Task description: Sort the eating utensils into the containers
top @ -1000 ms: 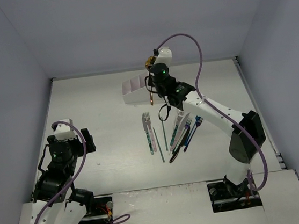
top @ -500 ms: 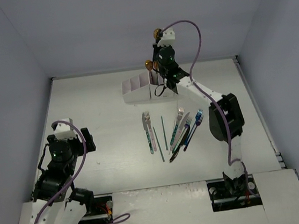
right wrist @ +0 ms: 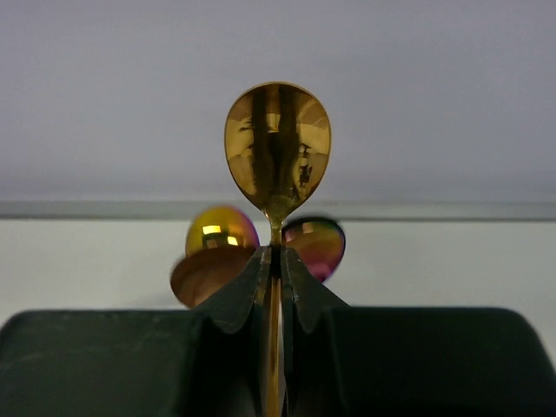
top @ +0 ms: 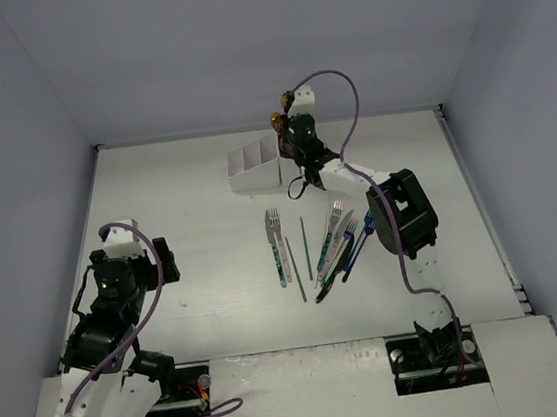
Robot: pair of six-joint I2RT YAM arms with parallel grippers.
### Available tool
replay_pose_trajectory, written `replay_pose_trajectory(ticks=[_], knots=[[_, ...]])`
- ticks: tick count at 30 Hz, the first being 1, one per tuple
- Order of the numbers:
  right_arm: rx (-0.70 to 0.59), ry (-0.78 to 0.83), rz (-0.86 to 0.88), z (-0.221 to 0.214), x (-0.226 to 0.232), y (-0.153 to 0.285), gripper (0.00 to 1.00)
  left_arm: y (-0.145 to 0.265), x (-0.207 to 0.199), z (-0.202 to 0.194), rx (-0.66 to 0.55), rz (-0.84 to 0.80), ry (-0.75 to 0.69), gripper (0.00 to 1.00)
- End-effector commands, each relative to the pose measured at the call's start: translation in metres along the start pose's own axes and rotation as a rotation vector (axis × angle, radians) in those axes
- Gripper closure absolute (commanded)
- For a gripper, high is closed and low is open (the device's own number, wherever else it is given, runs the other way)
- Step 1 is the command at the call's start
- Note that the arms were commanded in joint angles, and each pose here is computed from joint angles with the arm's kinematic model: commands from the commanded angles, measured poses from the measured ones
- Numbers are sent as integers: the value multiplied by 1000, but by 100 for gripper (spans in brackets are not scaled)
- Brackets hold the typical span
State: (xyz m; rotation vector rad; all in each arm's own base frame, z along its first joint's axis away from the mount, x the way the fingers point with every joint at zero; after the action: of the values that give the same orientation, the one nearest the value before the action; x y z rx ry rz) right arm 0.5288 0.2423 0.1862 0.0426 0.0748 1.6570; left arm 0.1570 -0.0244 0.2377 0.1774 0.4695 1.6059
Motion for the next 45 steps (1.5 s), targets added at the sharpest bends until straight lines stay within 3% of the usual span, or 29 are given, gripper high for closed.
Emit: replay_pose_trajectory(ticks=[1,9,14,20,28,38,45], knots=[[-190,-115,26,75,4,25,86,-4,-6,13,-46,-17,15,10],[-187,-148,60,107,-1,82,70,-1,-9,23,-24,1,35,10],[-97,-160,68,130,-18,134,64,2,-29,46,52,-53,119,10],[23,-187,35,141,-53,204,55,-8,-80,65,169,-181,260,11],[148,-178,3,107,-92,275,50,-39,-175,36,272,-120,158,11],[291,-197,36,37,-105,318,49,-100,-249,-10,355,-4,106,42],[318,-180,16,22,-112,327,49,-132,-275,-34,412,17,62,54]])
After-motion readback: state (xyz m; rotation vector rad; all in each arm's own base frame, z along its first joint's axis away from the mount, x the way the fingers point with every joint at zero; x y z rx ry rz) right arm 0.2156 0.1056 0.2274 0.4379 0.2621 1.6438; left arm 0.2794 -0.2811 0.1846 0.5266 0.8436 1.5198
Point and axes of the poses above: each gripper's point midway between its finger pads, its own y axis back along the fingers, its own x axis along the line the jaws close on, z = x × y, the point moved 7 cm from there along y, back along the fingers, and after that the axes turned 6 degrees about y, right-handed, at the moved point
